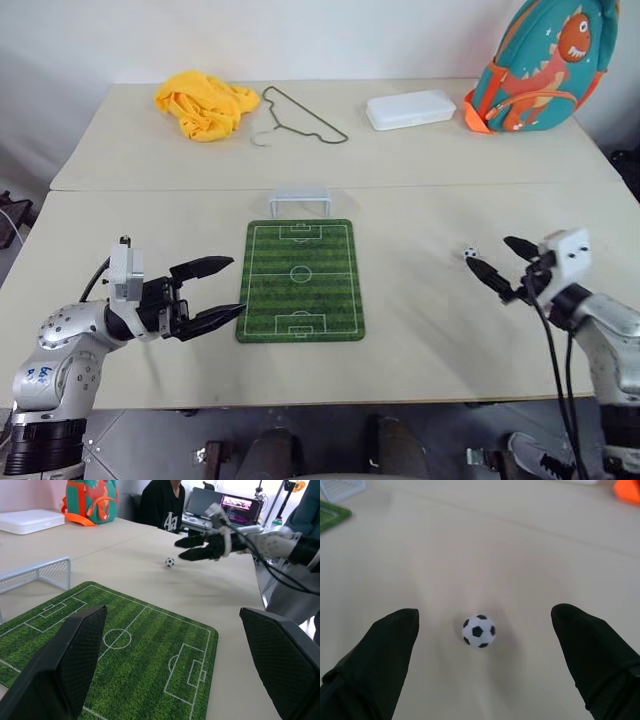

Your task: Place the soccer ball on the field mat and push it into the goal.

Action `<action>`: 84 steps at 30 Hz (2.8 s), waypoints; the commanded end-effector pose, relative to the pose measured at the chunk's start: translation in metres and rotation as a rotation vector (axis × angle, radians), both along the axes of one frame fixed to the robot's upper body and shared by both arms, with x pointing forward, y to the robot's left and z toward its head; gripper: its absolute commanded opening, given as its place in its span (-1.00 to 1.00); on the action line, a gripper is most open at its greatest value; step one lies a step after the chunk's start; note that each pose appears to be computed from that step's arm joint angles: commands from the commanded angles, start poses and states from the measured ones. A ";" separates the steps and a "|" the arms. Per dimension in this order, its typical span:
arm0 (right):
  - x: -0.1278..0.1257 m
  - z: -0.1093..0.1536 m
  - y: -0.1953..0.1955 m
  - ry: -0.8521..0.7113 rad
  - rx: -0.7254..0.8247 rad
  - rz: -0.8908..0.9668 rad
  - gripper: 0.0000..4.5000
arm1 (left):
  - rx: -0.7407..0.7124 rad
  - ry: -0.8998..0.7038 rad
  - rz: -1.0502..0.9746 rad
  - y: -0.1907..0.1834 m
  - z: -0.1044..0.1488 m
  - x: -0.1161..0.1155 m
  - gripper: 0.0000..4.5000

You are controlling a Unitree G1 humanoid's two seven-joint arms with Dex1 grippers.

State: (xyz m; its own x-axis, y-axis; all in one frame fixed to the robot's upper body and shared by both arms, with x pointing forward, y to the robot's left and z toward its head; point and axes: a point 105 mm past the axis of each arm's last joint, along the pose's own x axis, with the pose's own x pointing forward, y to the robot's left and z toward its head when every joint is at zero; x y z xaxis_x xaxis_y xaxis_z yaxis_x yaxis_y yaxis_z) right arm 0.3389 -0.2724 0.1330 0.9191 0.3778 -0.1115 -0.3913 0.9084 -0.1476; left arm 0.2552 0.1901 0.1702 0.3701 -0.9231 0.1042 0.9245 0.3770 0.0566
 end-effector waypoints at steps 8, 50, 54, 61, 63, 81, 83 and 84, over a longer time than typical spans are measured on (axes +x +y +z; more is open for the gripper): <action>0.020 -0.004 0.007 0.000 -0.019 0.014 0.82 | 0.000 -0.055 0.023 -0.003 0.009 -0.003 1.00; -0.056 -0.030 0.274 0.080 -0.234 1.165 -0.62 | 0.175 0.014 0.049 0.032 -0.047 -0.033 1.00; -0.058 -0.028 0.282 0.076 -0.215 1.176 -0.62 | 0.175 0.014 0.052 0.031 -0.047 -0.033 1.00; -0.056 -0.035 0.285 0.102 -0.250 1.185 -0.62 | 0.179 0.016 0.067 0.033 -0.047 -0.035 1.00; -0.054 -0.031 0.286 0.087 -0.243 1.171 -0.62 | 0.179 0.016 0.071 0.033 -0.047 -0.035 1.00; -0.054 -0.032 0.299 0.085 -0.263 1.193 -0.62 | 0.175 0.014 0.088 0.035 -0.048 -0.034 1.00; -0.054 -0.036 0.298 0.100 -0.259 1.183 -0.62 | 0.175 0.015 0.090 0.035 -0.048 -0.034 1.00; -0.053 -0.037 0.297 0.106 -0.257 1.179 -0.62 | 0.175 0.015 0.091 0.036 -0.048 -0.034 1.00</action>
